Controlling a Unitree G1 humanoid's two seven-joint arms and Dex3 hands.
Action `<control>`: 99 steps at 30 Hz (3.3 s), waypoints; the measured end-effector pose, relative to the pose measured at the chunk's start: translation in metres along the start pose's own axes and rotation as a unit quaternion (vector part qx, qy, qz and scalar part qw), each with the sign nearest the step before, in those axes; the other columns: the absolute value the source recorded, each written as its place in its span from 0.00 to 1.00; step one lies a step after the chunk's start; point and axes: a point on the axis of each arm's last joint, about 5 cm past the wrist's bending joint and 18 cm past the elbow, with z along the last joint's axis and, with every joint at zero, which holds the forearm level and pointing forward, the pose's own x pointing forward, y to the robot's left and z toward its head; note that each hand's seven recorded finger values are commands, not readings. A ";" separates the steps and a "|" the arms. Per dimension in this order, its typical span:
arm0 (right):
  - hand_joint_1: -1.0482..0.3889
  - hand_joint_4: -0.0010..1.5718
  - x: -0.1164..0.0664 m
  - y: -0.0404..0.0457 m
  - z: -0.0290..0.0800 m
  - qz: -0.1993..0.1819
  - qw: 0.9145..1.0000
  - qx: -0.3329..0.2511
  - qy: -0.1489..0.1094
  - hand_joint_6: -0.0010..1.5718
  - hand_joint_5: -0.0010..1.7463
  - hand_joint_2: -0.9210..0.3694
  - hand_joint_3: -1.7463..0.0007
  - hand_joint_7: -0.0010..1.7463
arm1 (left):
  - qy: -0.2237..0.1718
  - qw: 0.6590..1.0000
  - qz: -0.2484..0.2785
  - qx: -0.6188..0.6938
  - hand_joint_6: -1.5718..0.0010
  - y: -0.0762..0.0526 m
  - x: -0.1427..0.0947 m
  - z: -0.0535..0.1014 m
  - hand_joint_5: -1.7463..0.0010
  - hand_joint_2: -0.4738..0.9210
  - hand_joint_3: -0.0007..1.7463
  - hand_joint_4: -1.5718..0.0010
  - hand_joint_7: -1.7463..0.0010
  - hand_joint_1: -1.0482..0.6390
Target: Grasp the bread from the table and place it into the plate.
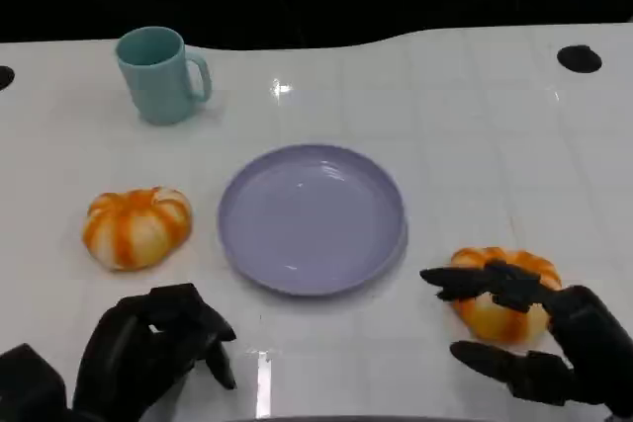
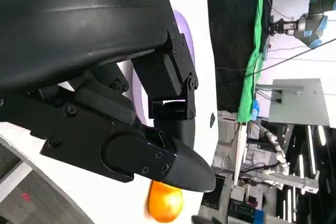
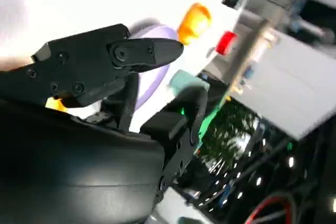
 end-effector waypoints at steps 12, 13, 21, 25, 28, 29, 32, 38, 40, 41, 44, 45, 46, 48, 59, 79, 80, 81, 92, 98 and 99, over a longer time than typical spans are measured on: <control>0.36 0.00 0.004 -0.0206 0.025 0.049 0.967 -0.248 0.035 0.15 0.18 0.02 1.00 0.01 | 0.001 1.000 0.000 0.000 0.23 0.000 0.000 0.000 0.23 1.00 0.01 0.28 0.56 0.05; 0.36 0.00 0.005 -0.0212 0.027 0.050 0.964 -0.260 0.037 0.14 0.16 0.02 1.00 0.01 | 0.001 1.000 0.000 0.000 0.23 0.000 0.000 0.000 0.23 1.00 0.01 0.28 0.56 0.06; 0.35 0.02 0.011 -0.0188 0.031 0.071 0.927 -0.360 0.072 0.14 0.17 0.05 1.00 0.01 | 0.001 1.000 0.000 0.000 0.23 0.000 0.000 0.000 0.23 1.00 0.01 0.28 0.56 0.07; 0.36 0.01 0.013 -0.0155 0.027 0.083 0.910 -0.395 0.096 0.14 0.17 0.06 1.00 0.01 | 0.001 1.000 0.000 -0.001 0.23 0.000 0.000 0.000 0.23 1.00 0.01 0.28 0.56 0.06; 0.36 0.01 0.015 -0.0136 0.023 0.089 0.902 -0.407 0.112 0.15 0.18 0.06 1.00 0.01 | 0.001 1.000 0.000 -0.001 0.22 0.000 0.000 0.000 0.24 1.00 0.01 0.27 0.56 0.06; 0.35 0.01 0.016 -0.0132 0.021 0.093 0.899 -0.413 0.116 0.15 0.18 0.06 1.00 0.01 | 0.001 1.000 0.000 -0.001 0.22 0.000 0.000 0.000 0.24 1.00 0.01 0.27 0.56 0.06; 0.35 0.01 0.018 -0.0120 0.017 0.101 0.892 -0.422 0.126 0.15 0.19 0.06 1.00 0.01 | 0.000 1.000 0.000 -0.001 0.22 0.000 0.000 0.000 0.24 1.00 0.01 0.27 0.56 0.06; 0.33 0.00 0.023 -0.0097 0.004 0.113 0.884 -0.429 0.144 0.15 0.18 0.05 1.00 0.00 | -0.001 1.000 0.000 -0.002 0.22 -0.001 0.001 0.000 0.24 1.00 0.01 0.27 0.56 0.06; 0.33 0.00 0.024 -0.0081 0.000 0.118 0.882 -0.430 0.150 0.14 0.18 0.04 0.99 0.00 | -0.002 1.000 -0.001 -0.002 0.22 -0.001 0.001 0.000 0.23 1.00 0.01 0.27 0.56 0.06; 0.33 0.01 0.024 -0.0073 -0.002 0.121 0.881 -0.431 0.154 0.14 0.18 0.04 1.00 0.00 | -0.002 1.000 -0.001 -0.002 0.22 -0.001 0.001 0.000 0.23 1.00 0.01 0.28 0.56 0.06; 0.32 0.03 0.025 -0.0041 -0.008 0.131 0.874 -0.440 0.159 0.15 0.18 0.04 1.00 0.00 | -0.002 1.000 -0.001 -0.002 0.22 -0.001 0.001 0.000 0.23 1.00 0.01 0.28 0.56 0.05; 0.32 0.03 0.025 -0.0029 -0.010 0.133 0.873 -0.441 0.161 0.15 0.18 0.03 1.00 0.01 | -0.003 1.000 -0.001 -0.001 0.22 -0.001 0.001 0.000 0.23 1.00 0.01 0.28 0.56 0.05; 0.32 0.03 0.026 -0.0020 -0.012 0.134 0.872 -0.443 0.162 0.15 0.17 0.03 1.00 0.01 | -0.003 1.000 -0.001 -0.001 0.22 -0.001 0.001 0.001 0.23 1.00 0.01 0.28 0.56 0.06; 0.33 0.04 0.028 -0.0004 -0.016 0.140 0.869 -0.446 0.165 0.15 0.17 0.02 0.99 0.00 | -0.004 1.000 -0.002 -0.001 0.22 -0.001 0.001 0.001 0.23 1.00 0.01 0.28 0.56 0.06; 0.40 0.43 0.047 0.0017 -0.028 0.161 0.850 -0.469 0.176 0.41 0.14 0.00 0.94 0.05 | -0.007 1.000 -0.002 0.000 0.22 -0.002 0.002 0.002 0.24 1.00 0.02 0.27 0.56 0.06; 0.65 0.61 0.057 0.0037 -0.051 0.008 0.897 -0.436 0.069 0.52 1.00 0.47 0.30 0.94 | -0.010 1.000 -0.002 0.000 0.23 -0.003 0.002 0.002 0.25 1.00 0.03 0.28 0.57 0.06; 0.65 0.61 0.058 0.0050 -0.051 0.001 0.900 -0.432 0.065 0.52 1.00 0.47 0.29 0.93 | -0.010 1.000 -0.002 0.000 0.23 -0.003 0.002 0.002 0.25 1.00 0.03 0.28 0.57 0.06; 0.66 0.62 0.058 0.0058 -0.051 -0.006 0.901 -0.428 0.062 0.52 1.00 0.47 0.29 0.93 | -0.010 1.000 -0.002 0.000 0.23 -0.003 0.002 0.002 0.25 1.00 0.03 0.28 0.57 0.06; 0.66 0.63 0.071 0.0047 -0.046 -0.050 0.922 -0.382 0.032 0.47 1.00 0.48 0.23 1.00 | -0.010 1.000 -0.003 -0.001 0.23 -0.003 0.003 0.002 0.26 1.00 0.03 0.27 0.57 0.06; 0.64 0.63 0.088 0.0108 -0.035 -0.054 0.947 -0.315 0.014 0.47 1.00 0.50 0.18 1.00 | -0.010 1.000 -0.003 -0.001 0.23 -0.003 0.003 0.002 0.26 1.00 0.03 0.27 0.56 0.06; 0.64 0.63 0.092 0.0120 -0.033 -0.051 0.950 -0.309 0.009 0.47 1.00 0.51 0.18 1.00 | -0.010 1.000 -0.003 -0.001 0.23 -0.003 0.003 0.002 0.26 1.00 0.03 0.27 0.56 0.07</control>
